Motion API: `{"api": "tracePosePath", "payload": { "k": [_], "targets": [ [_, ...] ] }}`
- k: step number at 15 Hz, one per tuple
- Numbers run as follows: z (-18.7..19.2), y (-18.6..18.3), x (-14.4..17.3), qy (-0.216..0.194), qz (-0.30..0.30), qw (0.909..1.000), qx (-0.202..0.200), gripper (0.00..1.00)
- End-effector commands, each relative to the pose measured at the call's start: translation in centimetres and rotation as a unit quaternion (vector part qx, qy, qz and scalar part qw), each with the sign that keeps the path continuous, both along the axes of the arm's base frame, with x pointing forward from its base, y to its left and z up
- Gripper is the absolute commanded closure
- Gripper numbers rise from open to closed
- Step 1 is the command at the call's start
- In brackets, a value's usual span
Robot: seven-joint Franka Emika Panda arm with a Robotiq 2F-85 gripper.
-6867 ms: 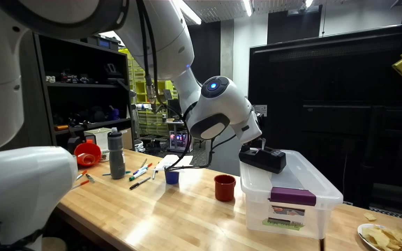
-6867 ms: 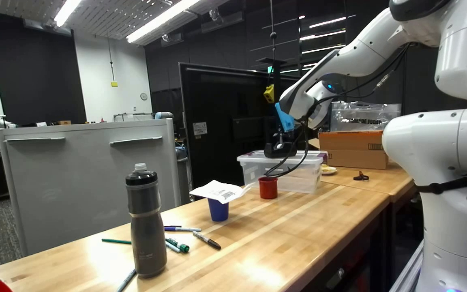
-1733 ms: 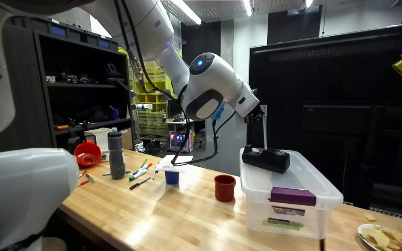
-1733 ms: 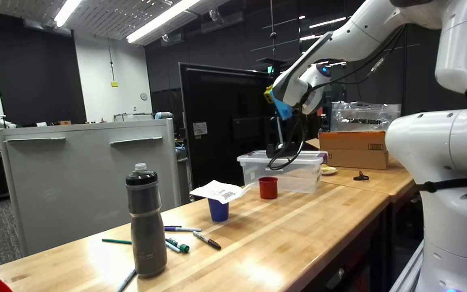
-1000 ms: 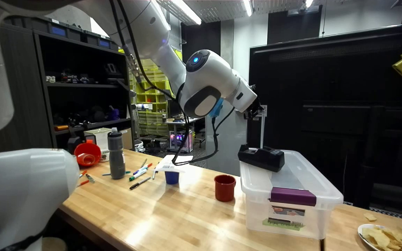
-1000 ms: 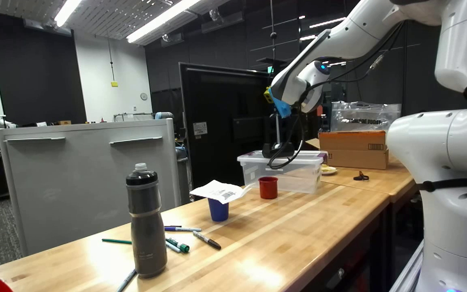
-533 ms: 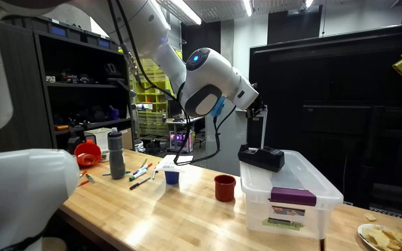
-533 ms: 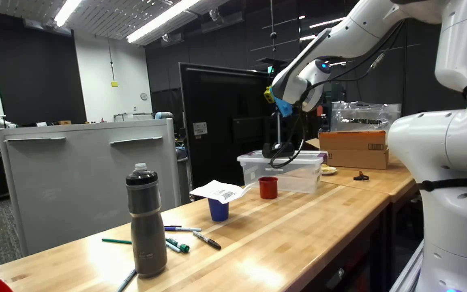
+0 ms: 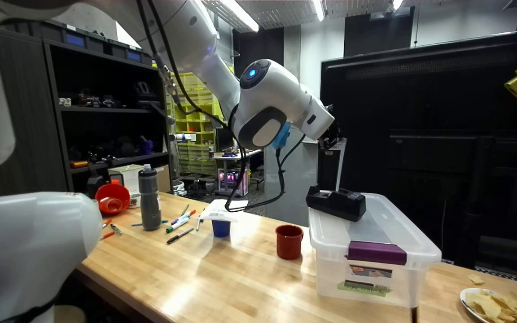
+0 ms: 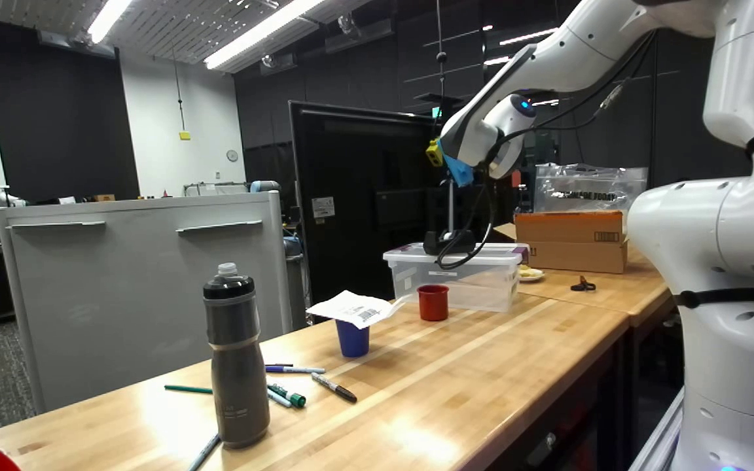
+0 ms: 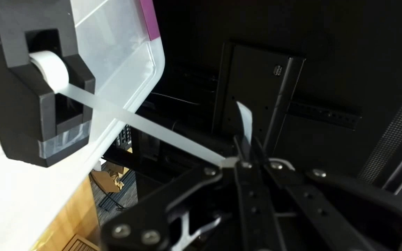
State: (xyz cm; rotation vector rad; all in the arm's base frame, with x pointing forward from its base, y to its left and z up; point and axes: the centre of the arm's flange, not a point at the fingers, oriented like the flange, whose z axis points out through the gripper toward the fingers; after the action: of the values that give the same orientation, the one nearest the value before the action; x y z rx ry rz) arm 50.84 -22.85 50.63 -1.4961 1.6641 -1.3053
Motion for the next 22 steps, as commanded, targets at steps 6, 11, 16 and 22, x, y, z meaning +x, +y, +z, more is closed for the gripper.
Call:
{"api": "tracePosePath", "payload": {
  "k": [6, 11, 16, 22],
  "targets": [
    [3.1, 3.4, 0.7, -0.022, 0.013, 0.9994, -0.022, 1.0],
    [3.3, 5.1, 1.6, -0.019, 0.027, 0.9989, -0.032, 1.0],
    [3.3, 6.2, 2.3, -0.015, 0.035, 0.9983, -0.043, 1.0],
    [3.6, 6.0, 2.5, -0.013, 0.034, 0.9981, -0.049, 1.0]
  ]
}}
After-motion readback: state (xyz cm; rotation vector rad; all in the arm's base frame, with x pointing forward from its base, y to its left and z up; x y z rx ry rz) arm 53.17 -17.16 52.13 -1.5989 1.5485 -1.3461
